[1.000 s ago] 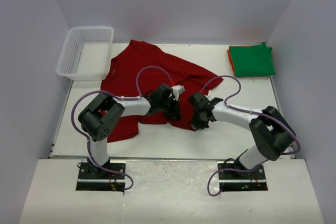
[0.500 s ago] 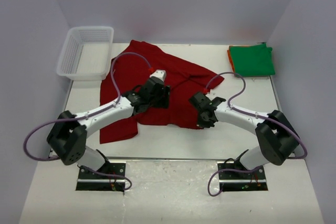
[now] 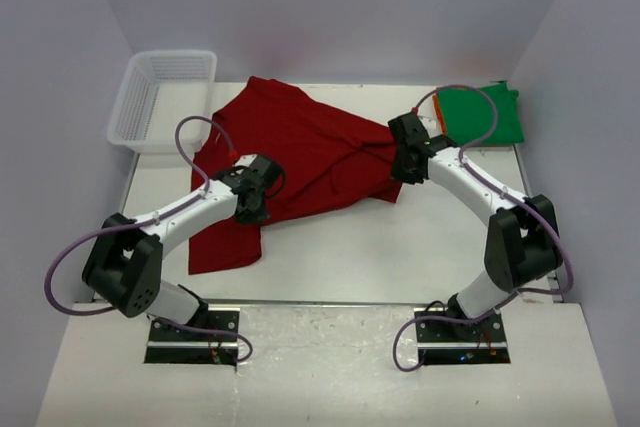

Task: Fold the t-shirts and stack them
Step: Flatten out the tshirt

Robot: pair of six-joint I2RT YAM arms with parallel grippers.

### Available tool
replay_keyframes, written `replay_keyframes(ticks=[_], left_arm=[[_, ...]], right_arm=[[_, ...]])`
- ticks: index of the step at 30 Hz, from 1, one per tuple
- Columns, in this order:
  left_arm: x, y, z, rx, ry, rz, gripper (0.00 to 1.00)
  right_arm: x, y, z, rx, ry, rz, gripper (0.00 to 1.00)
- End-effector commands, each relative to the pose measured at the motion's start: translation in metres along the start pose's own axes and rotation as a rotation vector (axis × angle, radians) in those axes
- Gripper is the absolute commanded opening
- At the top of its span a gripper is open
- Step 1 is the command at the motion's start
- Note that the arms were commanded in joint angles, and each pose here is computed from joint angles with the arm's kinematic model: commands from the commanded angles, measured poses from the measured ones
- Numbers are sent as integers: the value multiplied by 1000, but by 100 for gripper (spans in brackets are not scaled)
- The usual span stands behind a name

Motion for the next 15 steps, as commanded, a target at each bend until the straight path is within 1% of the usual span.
replay_keyframes(ticks=[1, 2, 3, 4, 8, 12, 14, 15], left_arm=[[16, -2, -3, 12, 13, 113, 17], [13, -6, -3, 17, 13, 110, 8], [12, -7, -2, 21, 11, 115, 2], [12, -9, -3, 29, 4, 117, 0], [14, -14, -8, 55, -15, 137, 0], [14, -8, -5, 31, -10, 111, 0], [13, -6, -5, 35, -30, 97, 0], [14, -4, -6, 39, -38, 93, 6]], right_arm=[[-5, -5, 35, -41, -8, 14, 0], [-11, -8, 41, -38, -18, 4, 0], [-12, -9, 46, -40, -26, 5, 0], [-10, -8, 55, -54, -33, 10, 0], [-15, -14, 72, -60, -62, -7, 0], [-26, -16, 97, -71, -98, -30, 0], [-27, -13, 114, -97, -107, -26, 0], [-31, -19, 117, -84, -116, -35, 0]])
Point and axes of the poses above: each gripper's point midway between its finger pads, its own y axis back along the fingers, its own x axis along the line the jaws close on, z = x × y, the point moved 3 cm from there along y, back along the fingers, and after that the axes turned 4 degrees about y, right-handed, at the moved point
